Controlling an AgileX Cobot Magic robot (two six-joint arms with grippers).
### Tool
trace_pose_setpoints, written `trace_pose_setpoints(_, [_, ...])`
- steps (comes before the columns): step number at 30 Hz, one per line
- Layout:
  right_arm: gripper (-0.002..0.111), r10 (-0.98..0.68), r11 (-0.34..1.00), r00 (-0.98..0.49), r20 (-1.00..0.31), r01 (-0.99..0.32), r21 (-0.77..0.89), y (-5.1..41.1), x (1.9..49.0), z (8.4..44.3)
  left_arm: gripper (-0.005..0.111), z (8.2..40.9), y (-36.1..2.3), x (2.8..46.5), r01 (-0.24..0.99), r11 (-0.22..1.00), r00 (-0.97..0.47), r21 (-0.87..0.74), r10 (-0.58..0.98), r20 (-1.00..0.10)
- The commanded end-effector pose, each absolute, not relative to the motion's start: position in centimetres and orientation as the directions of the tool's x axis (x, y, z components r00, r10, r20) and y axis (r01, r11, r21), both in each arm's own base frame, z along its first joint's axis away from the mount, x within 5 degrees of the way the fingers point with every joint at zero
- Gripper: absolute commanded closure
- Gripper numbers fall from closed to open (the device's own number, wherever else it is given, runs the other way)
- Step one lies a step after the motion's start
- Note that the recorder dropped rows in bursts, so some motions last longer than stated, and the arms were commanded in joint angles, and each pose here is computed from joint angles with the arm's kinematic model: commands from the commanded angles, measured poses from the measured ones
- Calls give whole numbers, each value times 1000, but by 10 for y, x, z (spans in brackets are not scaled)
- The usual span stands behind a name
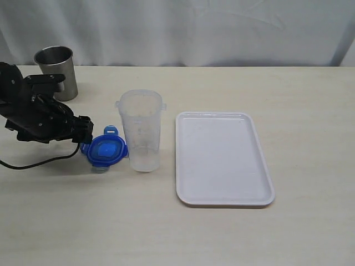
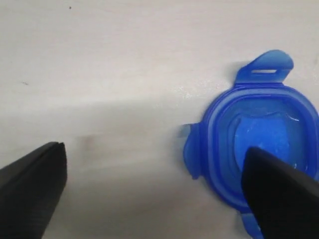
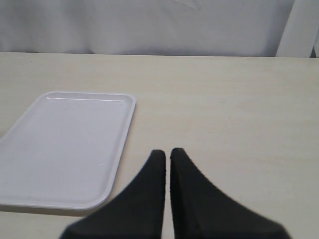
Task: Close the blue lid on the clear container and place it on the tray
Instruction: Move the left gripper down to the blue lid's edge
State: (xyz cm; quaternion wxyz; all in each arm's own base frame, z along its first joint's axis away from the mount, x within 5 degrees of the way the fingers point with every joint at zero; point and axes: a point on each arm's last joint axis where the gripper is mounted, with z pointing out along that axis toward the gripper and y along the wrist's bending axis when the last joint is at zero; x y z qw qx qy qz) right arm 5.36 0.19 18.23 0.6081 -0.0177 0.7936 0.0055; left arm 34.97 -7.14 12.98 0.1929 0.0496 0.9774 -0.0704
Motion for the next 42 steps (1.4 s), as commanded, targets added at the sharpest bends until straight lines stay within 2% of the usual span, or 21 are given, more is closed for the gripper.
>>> trace_pose_setpoints(1, [104,-25,999,-254,-967,-37,-16,2,53,182,21,126,-74,350,131,985,-917,-117,75,-393])
trace_pose_setpoints(5, [104,-25,999,-254,-967,-37,-16,2,53,182,46,123,-74,351,128,985,-918,-117,74,-389])
trace_pose_setpoints(7, [104,-25,999,-254,-967,-37,-16,2,53,182,50,123,-74,352,128,985,-915,-116,72,-397])
trace_pose_setpoints(15, [104,-25,999,-254,-967,-37,-16,2,53,182,50,123,-79,349,35,978,-935,-207,-41,-351])
trace_pose_setpoints(19, [104,-25,999,-254,-967,-37,-16,2,53,182,50,123,-86,345,139,971,-936,-196,65,-345])
trace_pose_setpoints(23, [104,-25,999,-254,-967,-37,-16,2,53,182,50,123,-91,344,165,965,-936,-203,89,-341])
trace_pose_setpoints(34, [104,-25,999,-254,-967,-37,-16,2,53,182,51,107,-91,344,142,967,-950,-211,73,-305])
trace_pose_setpoints(42, [104,-25,999,-254,-967,-37,-16,2,53,182,68,108,-91,348,126,968,-940,-217,46,-339])
